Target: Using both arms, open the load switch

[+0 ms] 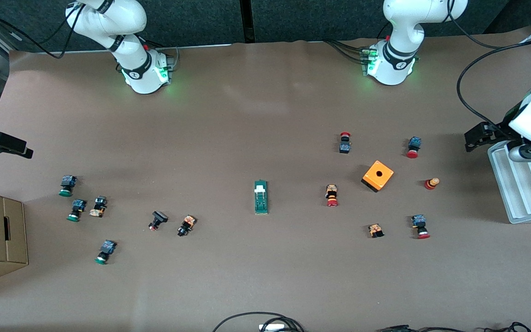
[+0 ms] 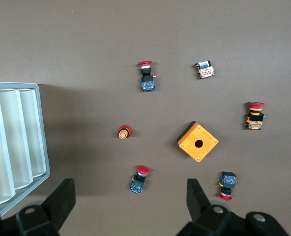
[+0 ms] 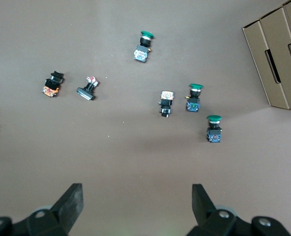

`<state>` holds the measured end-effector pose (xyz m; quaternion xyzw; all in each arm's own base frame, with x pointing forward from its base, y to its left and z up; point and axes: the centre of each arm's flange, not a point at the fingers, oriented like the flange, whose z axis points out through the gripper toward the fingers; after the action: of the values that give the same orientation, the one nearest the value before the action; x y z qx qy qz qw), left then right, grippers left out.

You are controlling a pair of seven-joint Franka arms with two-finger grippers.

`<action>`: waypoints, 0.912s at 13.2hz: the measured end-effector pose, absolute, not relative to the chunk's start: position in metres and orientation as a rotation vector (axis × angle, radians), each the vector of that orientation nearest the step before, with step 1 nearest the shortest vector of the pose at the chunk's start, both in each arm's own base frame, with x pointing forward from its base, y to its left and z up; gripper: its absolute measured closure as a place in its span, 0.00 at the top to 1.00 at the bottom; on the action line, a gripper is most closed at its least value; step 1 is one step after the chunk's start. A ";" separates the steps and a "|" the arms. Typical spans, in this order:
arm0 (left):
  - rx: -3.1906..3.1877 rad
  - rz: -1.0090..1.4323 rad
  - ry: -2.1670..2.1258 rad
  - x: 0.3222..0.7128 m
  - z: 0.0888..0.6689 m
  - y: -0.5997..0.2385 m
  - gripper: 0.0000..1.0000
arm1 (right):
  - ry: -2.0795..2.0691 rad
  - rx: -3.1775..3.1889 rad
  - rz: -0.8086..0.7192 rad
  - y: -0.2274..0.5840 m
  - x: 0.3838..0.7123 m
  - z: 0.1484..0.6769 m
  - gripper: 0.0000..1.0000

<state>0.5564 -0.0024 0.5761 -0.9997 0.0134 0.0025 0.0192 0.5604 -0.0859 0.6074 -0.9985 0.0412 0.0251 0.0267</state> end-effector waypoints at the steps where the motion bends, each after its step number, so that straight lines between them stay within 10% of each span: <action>1: -3.103 0.008 0.035 0.556 0.576 0.000 1.00 | 0.127 -3.084 0.078 -0.086 0.560 0.607 1.00; 12: -3.102 0.050 0.040 0.553 0.574 -0.002 1.00 | 0.128 -3.085 0.078 -0.086 0.560 0.607 1.00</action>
<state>0.5534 -0.0021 0.5744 -0.9996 0.0129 0.0160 0.0192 0.5605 -0.0860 0.6074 -0.9985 0.0413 0.0251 0.0267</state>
